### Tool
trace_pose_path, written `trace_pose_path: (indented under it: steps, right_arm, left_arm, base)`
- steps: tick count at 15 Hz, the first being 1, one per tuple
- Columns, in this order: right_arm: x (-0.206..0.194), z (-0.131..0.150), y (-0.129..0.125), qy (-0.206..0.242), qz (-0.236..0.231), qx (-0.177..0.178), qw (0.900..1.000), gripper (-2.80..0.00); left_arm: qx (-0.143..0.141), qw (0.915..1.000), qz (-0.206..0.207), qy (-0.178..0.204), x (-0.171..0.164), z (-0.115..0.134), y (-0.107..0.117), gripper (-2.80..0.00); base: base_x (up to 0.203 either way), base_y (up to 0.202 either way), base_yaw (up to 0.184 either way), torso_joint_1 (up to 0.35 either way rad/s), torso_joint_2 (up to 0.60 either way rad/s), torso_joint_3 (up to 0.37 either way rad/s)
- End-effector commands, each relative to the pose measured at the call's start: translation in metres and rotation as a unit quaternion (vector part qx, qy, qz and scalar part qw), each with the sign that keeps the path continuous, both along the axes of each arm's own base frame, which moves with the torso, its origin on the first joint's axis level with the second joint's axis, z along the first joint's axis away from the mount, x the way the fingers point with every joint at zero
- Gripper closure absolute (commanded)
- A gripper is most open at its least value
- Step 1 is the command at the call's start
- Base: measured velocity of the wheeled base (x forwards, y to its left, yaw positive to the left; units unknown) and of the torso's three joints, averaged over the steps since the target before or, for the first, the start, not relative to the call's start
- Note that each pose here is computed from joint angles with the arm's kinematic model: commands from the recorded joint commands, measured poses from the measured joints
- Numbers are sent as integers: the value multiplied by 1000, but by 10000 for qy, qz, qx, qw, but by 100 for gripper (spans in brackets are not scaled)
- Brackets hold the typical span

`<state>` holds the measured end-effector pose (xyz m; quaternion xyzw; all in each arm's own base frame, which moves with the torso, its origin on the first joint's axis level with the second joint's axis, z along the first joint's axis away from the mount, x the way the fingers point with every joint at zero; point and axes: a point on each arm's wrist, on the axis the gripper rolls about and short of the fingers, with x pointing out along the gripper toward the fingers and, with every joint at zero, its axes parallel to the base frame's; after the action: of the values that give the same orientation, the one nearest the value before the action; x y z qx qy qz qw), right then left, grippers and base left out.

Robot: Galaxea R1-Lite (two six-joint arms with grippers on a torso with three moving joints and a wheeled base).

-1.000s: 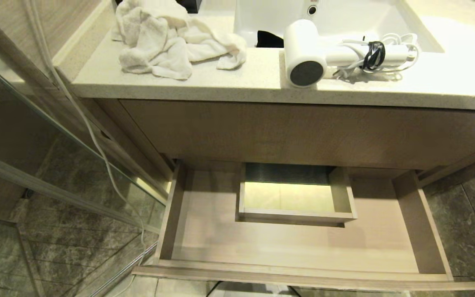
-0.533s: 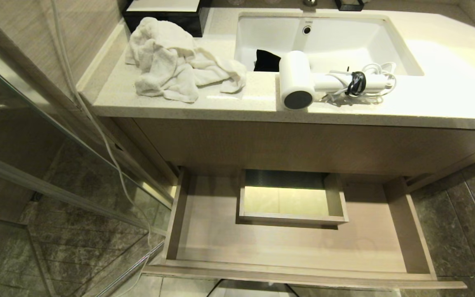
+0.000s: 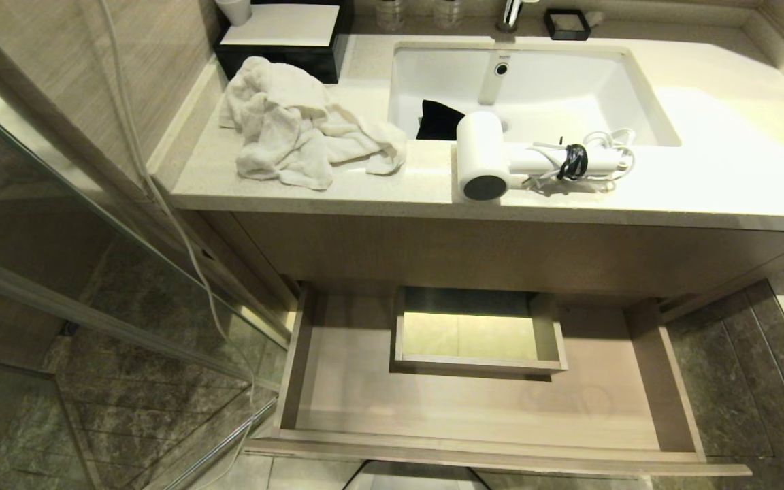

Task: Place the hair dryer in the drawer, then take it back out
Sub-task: Pick up the hairdryer

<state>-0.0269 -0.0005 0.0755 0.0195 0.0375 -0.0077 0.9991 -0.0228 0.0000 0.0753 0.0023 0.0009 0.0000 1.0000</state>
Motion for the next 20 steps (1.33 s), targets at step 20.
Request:
trace_pose_path:
  steps: [20]
  right_arm:
    - [0,0,0,7,3,-38,10000,0]
  left_arm:
    - [0,10000,0,-1,0,0,0,0]
  base:
    - [0,0,0,142,-147,-8]
